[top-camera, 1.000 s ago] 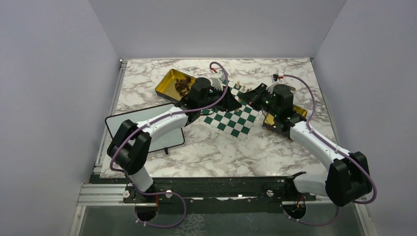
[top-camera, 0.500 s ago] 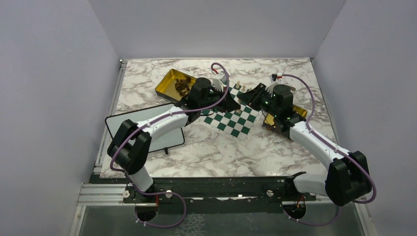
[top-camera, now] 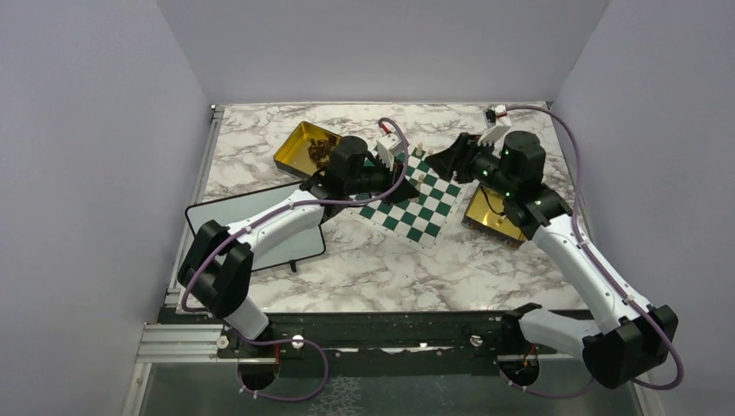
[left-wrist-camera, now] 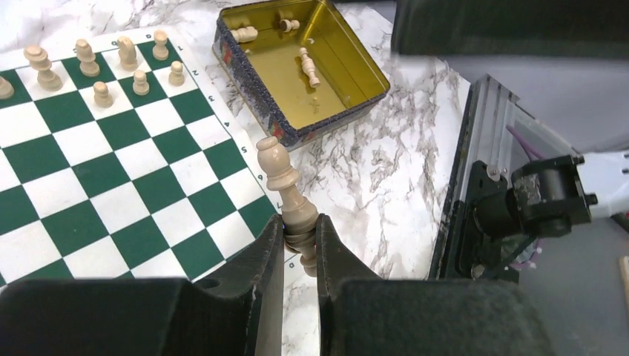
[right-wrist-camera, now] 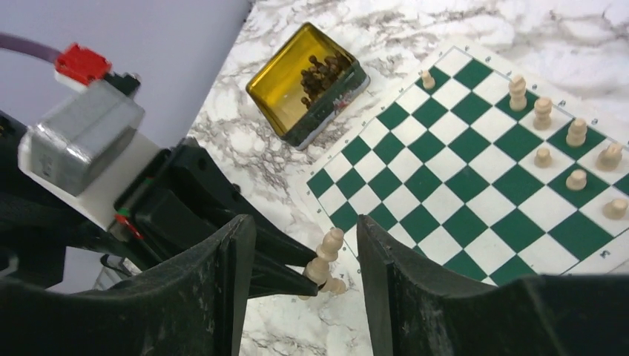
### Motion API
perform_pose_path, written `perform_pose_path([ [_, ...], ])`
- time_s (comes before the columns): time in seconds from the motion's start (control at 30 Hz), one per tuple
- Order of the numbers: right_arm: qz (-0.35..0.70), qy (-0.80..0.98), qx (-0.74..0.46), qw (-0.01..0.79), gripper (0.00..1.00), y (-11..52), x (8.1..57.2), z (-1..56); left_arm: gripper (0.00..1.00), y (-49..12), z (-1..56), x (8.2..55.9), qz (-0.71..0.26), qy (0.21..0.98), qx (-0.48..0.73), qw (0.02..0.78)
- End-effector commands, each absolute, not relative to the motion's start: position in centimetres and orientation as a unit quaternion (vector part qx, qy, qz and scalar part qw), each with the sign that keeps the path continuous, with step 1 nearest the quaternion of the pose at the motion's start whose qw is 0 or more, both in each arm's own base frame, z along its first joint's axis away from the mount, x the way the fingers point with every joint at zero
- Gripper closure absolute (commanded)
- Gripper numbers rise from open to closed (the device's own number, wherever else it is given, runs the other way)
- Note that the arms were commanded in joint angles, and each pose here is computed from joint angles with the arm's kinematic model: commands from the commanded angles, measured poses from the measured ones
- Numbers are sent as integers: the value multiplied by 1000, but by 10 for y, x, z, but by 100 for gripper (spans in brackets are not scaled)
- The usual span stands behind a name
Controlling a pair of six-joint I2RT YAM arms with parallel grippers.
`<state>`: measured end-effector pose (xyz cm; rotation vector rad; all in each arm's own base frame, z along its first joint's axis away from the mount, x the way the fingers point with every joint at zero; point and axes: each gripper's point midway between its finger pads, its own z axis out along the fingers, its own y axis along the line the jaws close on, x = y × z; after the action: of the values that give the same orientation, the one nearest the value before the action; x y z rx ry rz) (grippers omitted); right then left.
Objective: Set up the chess pieces on the board
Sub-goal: Pick up the chess piece from the storage box.
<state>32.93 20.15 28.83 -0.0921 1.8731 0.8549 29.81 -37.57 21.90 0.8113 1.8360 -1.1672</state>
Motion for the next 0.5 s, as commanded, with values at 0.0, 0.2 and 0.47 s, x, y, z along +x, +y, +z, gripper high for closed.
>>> perform_pose_path([
  [0.0, 325, 800, -108, 492, 45, 195, 313, 295, 94, -370, 236, 279, -466, 668, 386, 434],
  [0.2, 365, 805, -194, 425, 46, 211, 294, 285, 95, -365, 231, 269, -458, 644, 423, 443],
  [0.47, 416, 822, -192, 338, 52, 228, 294, 255, 95, -364, 224, 265, -453, 624, 448, 452],
])
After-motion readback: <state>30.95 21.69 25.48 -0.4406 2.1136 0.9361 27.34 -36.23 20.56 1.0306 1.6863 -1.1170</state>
